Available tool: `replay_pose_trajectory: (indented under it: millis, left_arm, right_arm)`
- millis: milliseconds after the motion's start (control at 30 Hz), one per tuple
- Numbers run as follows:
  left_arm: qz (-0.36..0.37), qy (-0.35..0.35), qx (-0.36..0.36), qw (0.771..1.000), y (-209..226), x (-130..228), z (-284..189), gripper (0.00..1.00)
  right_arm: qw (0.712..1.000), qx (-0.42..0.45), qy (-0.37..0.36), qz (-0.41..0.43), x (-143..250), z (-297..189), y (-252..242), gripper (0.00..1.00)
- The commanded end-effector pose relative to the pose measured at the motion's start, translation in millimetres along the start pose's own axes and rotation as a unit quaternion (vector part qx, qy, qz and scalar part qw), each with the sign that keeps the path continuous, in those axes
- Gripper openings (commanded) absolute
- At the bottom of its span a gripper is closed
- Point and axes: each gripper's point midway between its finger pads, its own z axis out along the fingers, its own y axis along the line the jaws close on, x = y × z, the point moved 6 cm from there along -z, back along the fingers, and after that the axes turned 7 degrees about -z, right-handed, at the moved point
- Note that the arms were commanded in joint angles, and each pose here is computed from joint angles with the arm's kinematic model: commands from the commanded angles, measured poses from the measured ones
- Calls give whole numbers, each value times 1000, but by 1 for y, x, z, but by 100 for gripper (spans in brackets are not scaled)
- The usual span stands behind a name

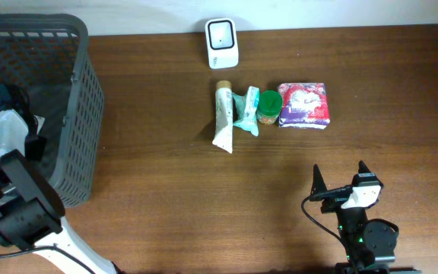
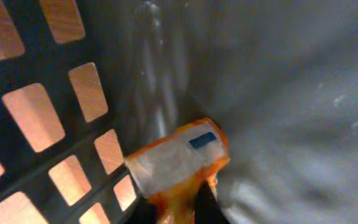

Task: Scan the item barcode
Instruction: 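Return the left gripper into the basket toward the orange packet, then grasp the orange-white packet and lift it from the basket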

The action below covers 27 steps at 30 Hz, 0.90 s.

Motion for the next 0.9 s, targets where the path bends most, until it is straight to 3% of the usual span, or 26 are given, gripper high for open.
replay_pose_trajectory:
  millis: [0,133,333,400,500,567,667,800,867]
  left_arm:
    - [-22,13,8,1000,-6,3,8,0]
    - [-42,-33,23,998,-8,-8,-15,0]
    - [-64,-210,62,974,7,-34,-114,0]
    - [-96,-314,101,939,17,-39,-176,0]
    - [-149,-415,156,884,28,-32,-240,0]
    - [-206,-481,209,826,37,-17,-289,0]
    - [-279,-523,308,744,41,11,-342,0]
    - [-258,-541,449,663,25,30,-391,0]
    - [-262,-516,508,638,8,27,-405,0]
  right_arm:
    - [1000,0,3,2,3,0,1,99]
    - [1000,0,3,2,3,0,1,99]
    - [1000,0,4,2,3,0,1,99]
    - [1000,0,3,2,3,0,1,99]
    - [1000,0,3,2,3,0,1,99]
    - [1000,0,3,2,3,0,1,99]
    - [1000,0,4,2,3,0,1,99]
    - [1000,0,3,2,3,0,1,99]
    - [1000,0,3,2,3,0,1,99]
